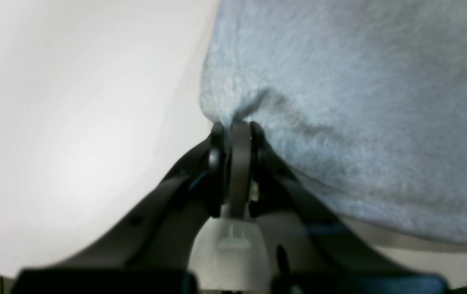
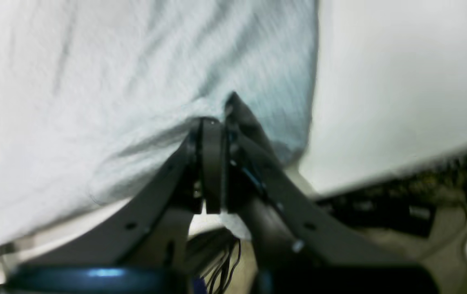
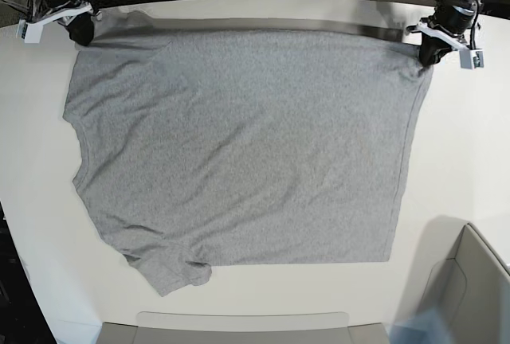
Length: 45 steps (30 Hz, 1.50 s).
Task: Fold the T-shirt properly
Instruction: 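Lift the shoulder edge and fold it over toward the hem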
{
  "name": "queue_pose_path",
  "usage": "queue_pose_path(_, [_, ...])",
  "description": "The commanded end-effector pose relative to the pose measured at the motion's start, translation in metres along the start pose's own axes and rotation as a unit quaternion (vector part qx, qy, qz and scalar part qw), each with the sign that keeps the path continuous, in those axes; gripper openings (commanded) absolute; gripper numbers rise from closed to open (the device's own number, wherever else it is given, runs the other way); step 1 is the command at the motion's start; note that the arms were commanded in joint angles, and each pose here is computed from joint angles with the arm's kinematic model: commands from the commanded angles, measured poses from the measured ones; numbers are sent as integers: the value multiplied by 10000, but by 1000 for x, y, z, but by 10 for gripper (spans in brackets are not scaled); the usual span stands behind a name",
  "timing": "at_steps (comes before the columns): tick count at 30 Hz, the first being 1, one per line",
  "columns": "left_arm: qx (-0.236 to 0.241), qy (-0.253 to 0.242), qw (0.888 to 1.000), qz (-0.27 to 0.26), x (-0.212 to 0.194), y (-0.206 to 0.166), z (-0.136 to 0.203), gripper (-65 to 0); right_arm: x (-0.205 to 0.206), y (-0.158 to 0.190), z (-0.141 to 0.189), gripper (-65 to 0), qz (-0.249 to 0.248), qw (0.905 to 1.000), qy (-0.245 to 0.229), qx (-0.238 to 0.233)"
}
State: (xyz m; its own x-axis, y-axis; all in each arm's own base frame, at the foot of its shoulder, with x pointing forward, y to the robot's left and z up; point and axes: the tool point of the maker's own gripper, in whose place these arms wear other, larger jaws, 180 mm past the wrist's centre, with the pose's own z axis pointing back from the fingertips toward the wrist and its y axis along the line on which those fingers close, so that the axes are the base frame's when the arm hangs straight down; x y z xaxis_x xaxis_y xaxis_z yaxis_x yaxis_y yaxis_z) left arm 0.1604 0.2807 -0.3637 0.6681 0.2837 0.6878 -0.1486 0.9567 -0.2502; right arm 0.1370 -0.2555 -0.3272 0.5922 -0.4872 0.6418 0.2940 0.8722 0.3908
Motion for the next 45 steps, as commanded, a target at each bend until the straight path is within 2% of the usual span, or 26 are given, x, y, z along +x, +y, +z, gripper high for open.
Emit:
queue_pose_path(1, [-43, -163, 9998, -70, 12, -3, -1, -650, 13, 3, 3, -650, 165, 9997, -174, 69])
queue_pose_path(5, [-220, -64, 9997, -69, 22, -17, -16, -650, 24, 10, -4, -650, 243, 9991, -305, 169])
queue_pose_path(9, [-316, -126, 9994, -66, 38, -25, -26, -650, 34, 15, -16, -650, 585, 9974, -423, 80])
queue_pose_path(15, [-417, -237, 9988, -106, 60, -33, -35, -650, 45, 26, -34, -650, 887, 9959, -183, 89])
queue_pose_path(20, [-120, -359, 9985, 399, 74, -26, -41, -650, 68, 37, -44, -650, 1181, 9927, -121, 208])
queue_pose_path(27, [-101, -395, 9961, 786, 84, -15, -64, -650, 89, 54, -58, -650, 1426, 9889, -70, 406])
queue_pose_path(36, [-170, -520, 9937, 973, 100, -15, -78, -650, 97, 64, -94, -650, 1990, 9799, 48, 118])
queue_pose_path(39, [-275, -444, 9950, 856, 104, -27, -92, -650, 102, 66, -106, -650, 2019, 9793, 62, 97])
queue_pose_path(45, [32, -472, 9988, 156, 123, -38, -107, -650, 117, 71, -123, -650, 2133, 9770, 32, 10])
